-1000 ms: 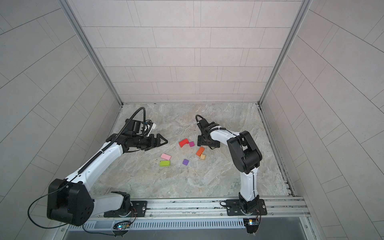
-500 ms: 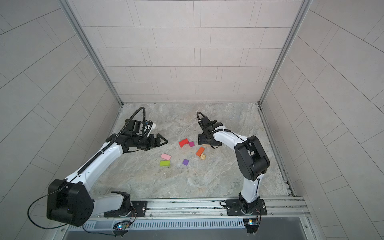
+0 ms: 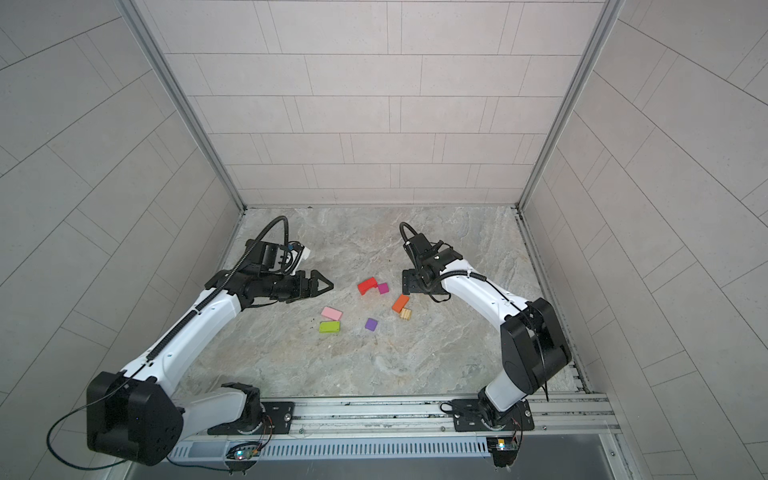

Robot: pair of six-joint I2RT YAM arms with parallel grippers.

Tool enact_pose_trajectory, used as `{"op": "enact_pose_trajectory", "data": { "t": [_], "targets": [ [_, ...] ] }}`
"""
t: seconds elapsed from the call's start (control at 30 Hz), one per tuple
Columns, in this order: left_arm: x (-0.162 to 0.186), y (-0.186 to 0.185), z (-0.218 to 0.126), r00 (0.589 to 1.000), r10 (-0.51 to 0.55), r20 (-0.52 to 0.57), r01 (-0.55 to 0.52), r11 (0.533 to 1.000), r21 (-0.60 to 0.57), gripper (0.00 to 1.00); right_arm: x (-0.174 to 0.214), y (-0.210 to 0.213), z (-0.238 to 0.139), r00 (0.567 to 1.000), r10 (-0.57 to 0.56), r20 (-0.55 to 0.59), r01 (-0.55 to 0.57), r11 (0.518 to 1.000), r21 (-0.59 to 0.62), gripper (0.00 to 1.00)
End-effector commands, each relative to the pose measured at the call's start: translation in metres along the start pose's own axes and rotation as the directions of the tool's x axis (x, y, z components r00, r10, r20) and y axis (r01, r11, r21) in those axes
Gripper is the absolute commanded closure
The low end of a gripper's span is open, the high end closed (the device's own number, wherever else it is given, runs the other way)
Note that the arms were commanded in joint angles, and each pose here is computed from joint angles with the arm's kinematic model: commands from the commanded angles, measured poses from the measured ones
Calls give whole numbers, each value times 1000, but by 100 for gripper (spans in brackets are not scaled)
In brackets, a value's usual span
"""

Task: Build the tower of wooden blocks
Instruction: 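Open the right gripper and raise it off the three wooden bars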

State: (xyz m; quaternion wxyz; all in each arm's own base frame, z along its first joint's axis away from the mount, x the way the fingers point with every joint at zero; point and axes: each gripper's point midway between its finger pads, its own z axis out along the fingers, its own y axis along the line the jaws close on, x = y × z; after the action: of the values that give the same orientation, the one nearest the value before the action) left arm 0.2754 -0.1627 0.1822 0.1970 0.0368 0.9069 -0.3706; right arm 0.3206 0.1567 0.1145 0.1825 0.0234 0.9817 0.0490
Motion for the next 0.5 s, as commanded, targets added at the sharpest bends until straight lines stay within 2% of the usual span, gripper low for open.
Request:
{"op": "enact_pose_trajectory", "data": {
  "t": [0.0, 0.23, 0.47],
  "targets": [
    [0, -3, 0, 1000, 3, 17, -3, 1000, 16, 8, 16, 9, 0, 999, 29, -36, -29, 1000, -8, 18],
    [0, -1, 1, 1000, -8, 16, 8, 1000, 16, 8, 17, 33, 15, 992, 126, 12, -126, 992, -31, 27],
    [-1, -1, 0, 1000, -4, 26, 4, 1000, 9, 8, 14, 54, 36, 974, 222, 47, -220, 975, -42, 32]
  ]
}}
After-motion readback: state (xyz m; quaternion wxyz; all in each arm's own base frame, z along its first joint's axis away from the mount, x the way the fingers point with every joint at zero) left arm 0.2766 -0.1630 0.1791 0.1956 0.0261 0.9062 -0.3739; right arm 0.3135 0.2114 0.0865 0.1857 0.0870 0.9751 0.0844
